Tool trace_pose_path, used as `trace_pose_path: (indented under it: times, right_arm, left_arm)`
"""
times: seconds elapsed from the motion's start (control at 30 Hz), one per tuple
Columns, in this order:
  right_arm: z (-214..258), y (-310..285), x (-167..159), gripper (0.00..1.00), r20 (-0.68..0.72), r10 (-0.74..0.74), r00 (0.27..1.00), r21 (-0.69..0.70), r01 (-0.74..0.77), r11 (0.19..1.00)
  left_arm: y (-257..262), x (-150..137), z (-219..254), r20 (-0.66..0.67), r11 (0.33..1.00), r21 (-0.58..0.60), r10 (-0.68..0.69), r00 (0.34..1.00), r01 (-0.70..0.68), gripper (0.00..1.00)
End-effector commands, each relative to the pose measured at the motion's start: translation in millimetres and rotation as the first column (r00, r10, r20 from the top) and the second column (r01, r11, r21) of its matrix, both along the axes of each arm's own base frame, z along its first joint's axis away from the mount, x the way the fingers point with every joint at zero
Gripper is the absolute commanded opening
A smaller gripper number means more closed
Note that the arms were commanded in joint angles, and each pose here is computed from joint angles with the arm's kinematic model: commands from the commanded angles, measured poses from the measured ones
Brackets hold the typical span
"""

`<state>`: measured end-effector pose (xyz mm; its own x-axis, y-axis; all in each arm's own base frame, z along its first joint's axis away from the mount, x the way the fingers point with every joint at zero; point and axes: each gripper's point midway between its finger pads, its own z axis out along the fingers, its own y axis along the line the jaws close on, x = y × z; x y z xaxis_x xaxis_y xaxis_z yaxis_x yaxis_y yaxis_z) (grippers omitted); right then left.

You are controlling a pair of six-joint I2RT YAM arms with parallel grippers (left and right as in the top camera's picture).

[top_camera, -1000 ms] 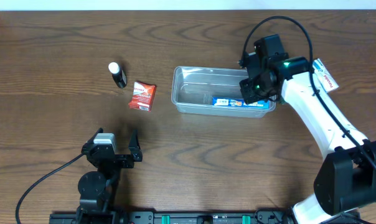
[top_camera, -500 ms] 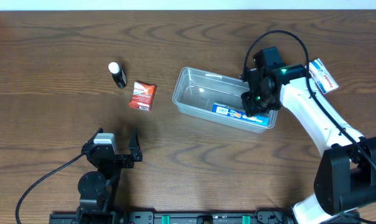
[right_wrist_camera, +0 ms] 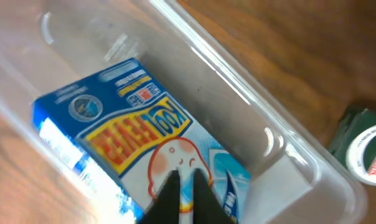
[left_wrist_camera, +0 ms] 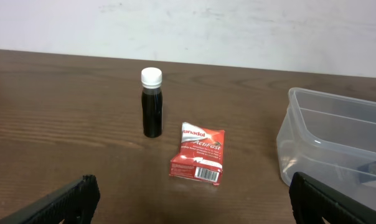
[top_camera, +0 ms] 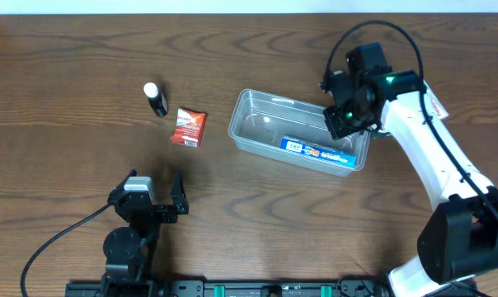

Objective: Pack container

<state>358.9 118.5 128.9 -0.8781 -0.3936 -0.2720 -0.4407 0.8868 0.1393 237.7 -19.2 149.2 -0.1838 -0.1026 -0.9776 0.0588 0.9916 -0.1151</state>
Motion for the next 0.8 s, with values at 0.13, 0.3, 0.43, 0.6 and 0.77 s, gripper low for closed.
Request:
trace_pose_path:
  times: [0.13,0.3,0.43,0.6,0.77]
  right_arm:
    - [17,3,-9,0.36,0.026,0.267,0.963,-0.035,-0.266,0.963]
    - [6,14,-26,0.43,0.006,0.405,0.914,-0.004,-0.405,0.914]
    - [-4,32,-43,0.47,0.012,0.543,0.839,0.036,-0.543,0.839]
    - [-13,42,-49,0.49,0.017,0.595,0.804,0.025,-0.595,0.803]
    - [-23,39,-42,0.49,0.028,0.597,0.802,-0.033,-0.596,0.802]
  left_arm:
    - [-2,0,-14,-0.03,1.0,0.014,-0.011,0.999,0.012,0.98]
    - [-2,0,-14,-0.03,1.0,0.014,-0.011,0.999,0.012,0.98]
    - [-2,0,-14,-0.03,1.0,0.014,-0.011,0.999,0.011,0.98]
    - [-2,0,-14,-0.03,1.0,0.014,-0.011,0.999,0.012,0.98]
    - [-2,0,-14,-0.03,1.0,0.014,-0.011,0.999,0.012,0.98]
